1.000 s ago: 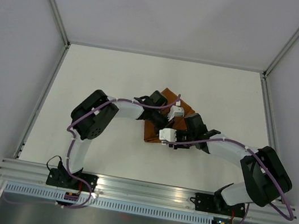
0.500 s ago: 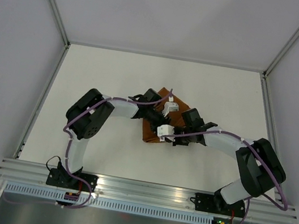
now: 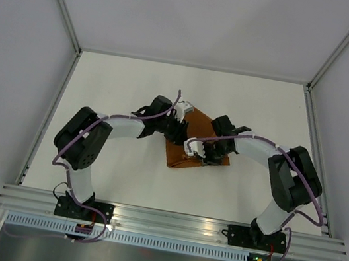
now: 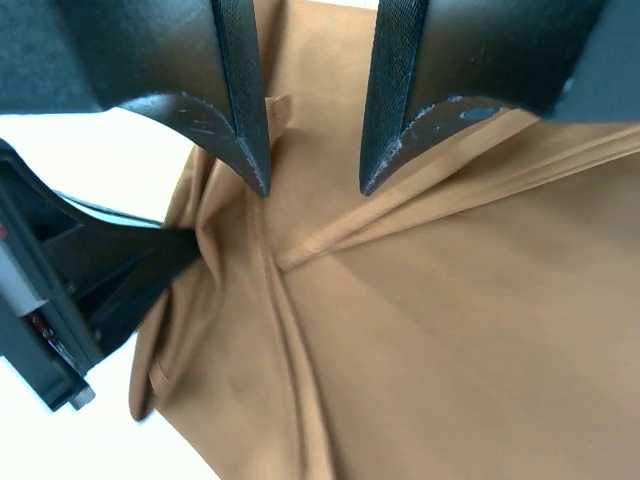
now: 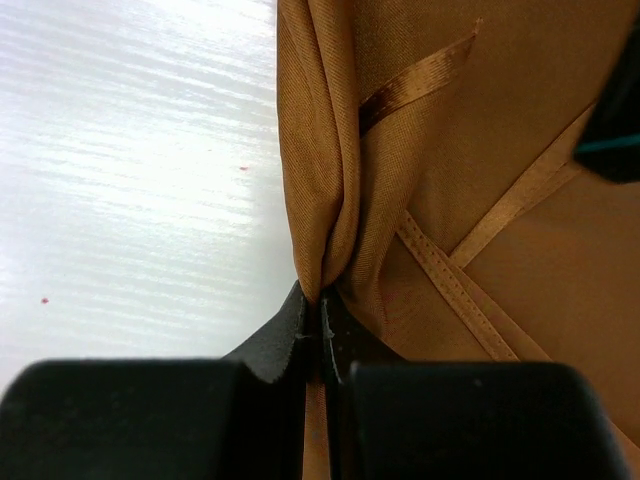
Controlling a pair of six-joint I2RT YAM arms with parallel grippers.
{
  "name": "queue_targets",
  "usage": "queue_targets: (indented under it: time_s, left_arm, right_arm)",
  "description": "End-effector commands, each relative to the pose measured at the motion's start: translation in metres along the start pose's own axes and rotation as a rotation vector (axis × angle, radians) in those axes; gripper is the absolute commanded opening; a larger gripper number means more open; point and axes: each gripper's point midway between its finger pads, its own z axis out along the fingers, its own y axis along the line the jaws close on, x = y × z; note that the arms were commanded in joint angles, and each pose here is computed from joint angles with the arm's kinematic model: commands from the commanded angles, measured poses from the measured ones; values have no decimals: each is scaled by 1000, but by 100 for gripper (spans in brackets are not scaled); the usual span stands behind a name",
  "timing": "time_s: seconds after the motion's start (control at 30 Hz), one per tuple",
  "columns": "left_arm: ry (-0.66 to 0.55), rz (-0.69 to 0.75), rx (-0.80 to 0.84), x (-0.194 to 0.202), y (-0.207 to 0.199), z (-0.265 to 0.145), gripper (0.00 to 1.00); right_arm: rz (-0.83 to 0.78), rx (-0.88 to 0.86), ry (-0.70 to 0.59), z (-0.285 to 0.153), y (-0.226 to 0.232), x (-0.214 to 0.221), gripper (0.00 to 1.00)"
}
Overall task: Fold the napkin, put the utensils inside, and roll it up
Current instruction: Roll the napkin with the utensil
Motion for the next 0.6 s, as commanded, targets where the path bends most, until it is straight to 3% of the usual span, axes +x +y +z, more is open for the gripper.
queue_targets:
  time_s: [0.0,0.13,0.27,0.4,0.57]
  left_arm:
    - [-196,26,-137,-41,6,-24,45]
    - [-413,46,-338,-70,20,-67,47]
    - [-599,141,-390,-90,0,-108,49]
    - [-629,310,-468,-85,-21,-109,52]
    - [-567,568,-471,-69,-61,-84,55]
  right_arm:
    - [122,-251,26,2,54,16,1]
    - [183,-362,9,1,54,18,1]
    - [249,-435,4,-1,50,21,0]
    - [298,-481,5,3,37,25,1]
    - [342,-510,20,8,29,28,0]
